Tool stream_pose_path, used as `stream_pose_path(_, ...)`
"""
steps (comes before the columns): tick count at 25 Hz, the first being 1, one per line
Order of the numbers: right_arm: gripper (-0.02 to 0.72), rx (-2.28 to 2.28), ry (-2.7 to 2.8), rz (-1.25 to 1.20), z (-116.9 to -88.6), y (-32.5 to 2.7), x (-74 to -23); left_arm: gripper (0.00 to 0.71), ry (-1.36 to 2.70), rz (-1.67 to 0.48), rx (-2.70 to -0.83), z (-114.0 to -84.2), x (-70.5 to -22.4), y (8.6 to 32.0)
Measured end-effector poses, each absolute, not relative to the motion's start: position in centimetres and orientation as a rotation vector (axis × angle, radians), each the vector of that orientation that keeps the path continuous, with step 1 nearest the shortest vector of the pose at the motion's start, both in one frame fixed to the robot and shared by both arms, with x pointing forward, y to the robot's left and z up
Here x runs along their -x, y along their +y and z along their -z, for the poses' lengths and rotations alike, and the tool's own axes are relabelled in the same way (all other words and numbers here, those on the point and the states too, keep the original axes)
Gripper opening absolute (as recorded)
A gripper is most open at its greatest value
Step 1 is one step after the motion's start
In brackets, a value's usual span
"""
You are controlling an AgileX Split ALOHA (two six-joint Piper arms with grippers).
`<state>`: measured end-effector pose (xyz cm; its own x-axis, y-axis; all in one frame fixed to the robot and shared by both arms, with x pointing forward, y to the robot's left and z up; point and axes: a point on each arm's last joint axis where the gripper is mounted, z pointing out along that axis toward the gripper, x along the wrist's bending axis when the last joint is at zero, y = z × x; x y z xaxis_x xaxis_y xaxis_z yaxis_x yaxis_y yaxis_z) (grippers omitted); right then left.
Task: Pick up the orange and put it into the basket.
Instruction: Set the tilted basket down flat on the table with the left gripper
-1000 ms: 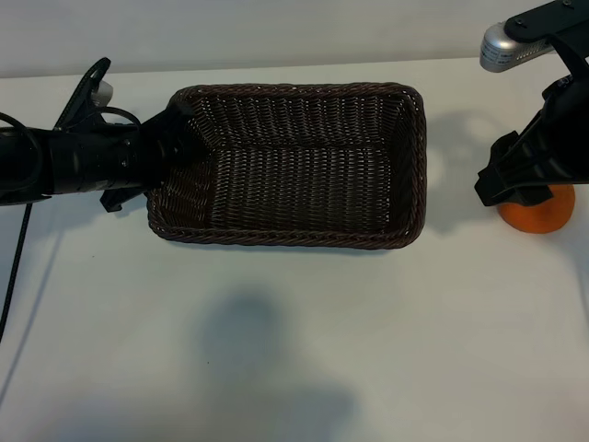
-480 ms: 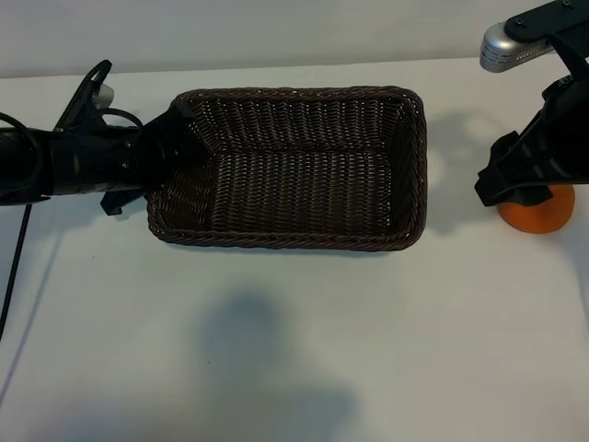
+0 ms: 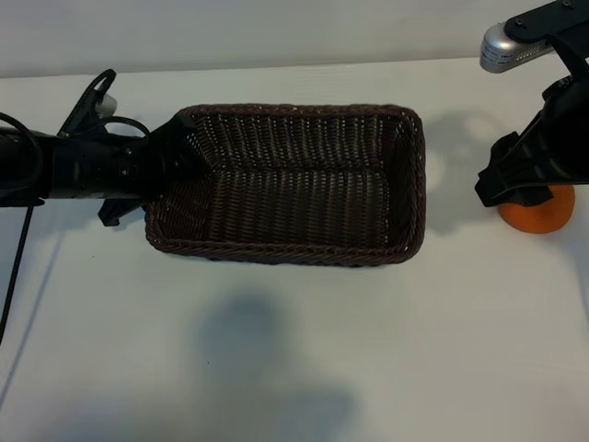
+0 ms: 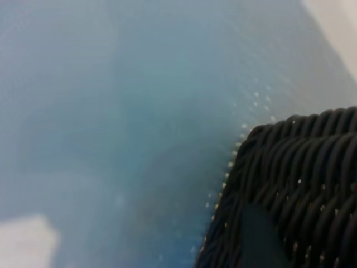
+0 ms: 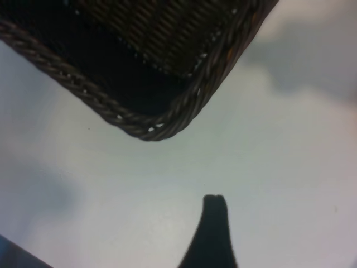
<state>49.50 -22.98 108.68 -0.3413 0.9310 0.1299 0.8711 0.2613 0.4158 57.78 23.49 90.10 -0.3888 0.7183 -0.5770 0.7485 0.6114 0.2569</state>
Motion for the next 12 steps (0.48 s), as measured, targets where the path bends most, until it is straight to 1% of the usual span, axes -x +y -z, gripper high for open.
stream_pose_path(12,0.593,-1.714,2.381,-0.636,-108.67,-22.99,-49.48,0.393,2.189,0.081,-1.149,-90.02,-57.64,23.43)
